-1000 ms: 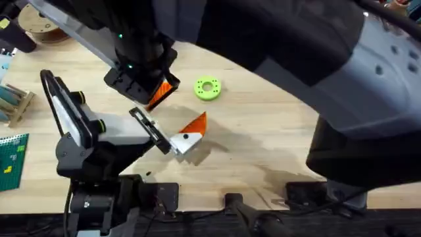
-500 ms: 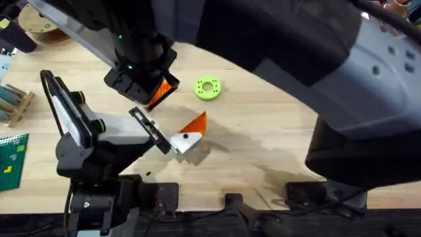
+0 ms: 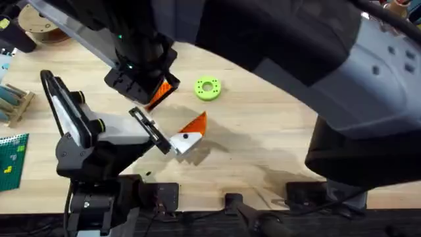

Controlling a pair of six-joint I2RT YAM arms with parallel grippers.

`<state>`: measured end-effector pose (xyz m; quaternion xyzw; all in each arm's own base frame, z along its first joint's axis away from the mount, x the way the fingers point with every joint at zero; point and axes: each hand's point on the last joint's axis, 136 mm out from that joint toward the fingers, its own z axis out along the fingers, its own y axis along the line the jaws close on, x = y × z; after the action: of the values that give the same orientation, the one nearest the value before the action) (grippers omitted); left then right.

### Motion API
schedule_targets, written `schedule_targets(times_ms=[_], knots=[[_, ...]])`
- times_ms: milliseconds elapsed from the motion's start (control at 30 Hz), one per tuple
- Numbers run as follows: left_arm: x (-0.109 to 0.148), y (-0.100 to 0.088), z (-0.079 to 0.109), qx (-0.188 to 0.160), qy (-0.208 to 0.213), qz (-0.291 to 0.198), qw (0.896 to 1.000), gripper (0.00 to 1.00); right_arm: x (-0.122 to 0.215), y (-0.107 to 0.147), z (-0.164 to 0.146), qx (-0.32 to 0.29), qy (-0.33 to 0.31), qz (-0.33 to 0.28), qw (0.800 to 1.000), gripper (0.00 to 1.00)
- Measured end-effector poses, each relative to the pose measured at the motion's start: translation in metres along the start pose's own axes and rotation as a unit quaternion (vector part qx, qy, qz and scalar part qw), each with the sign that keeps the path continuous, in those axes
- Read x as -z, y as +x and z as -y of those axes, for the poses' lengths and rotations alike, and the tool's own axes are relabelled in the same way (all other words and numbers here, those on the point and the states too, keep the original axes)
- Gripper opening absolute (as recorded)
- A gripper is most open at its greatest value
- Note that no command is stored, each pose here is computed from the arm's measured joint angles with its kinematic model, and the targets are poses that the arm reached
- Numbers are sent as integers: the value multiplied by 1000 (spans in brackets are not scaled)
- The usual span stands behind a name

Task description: Pick up the gripper from the table and insert it into the empty holder that is missing its gripper. Then pick up a screw, insert it into the mounting hole, and use the screwdriver to tighten it. Finally, clean up the table by picking up the vegetable and placing it into the bucket.

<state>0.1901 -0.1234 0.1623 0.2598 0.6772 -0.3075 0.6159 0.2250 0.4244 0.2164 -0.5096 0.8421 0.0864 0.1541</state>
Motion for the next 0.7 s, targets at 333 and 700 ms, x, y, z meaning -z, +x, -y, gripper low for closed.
schedule_targets(times_ms=[333,700], knots=[[0,0,0,-8,-1,0,1000,985,2,-3,3,-2,3,3,1000,190],[0,0,0,-10,-1,0,1000,985,19,-10,3,-4,3,22,1000,325]])
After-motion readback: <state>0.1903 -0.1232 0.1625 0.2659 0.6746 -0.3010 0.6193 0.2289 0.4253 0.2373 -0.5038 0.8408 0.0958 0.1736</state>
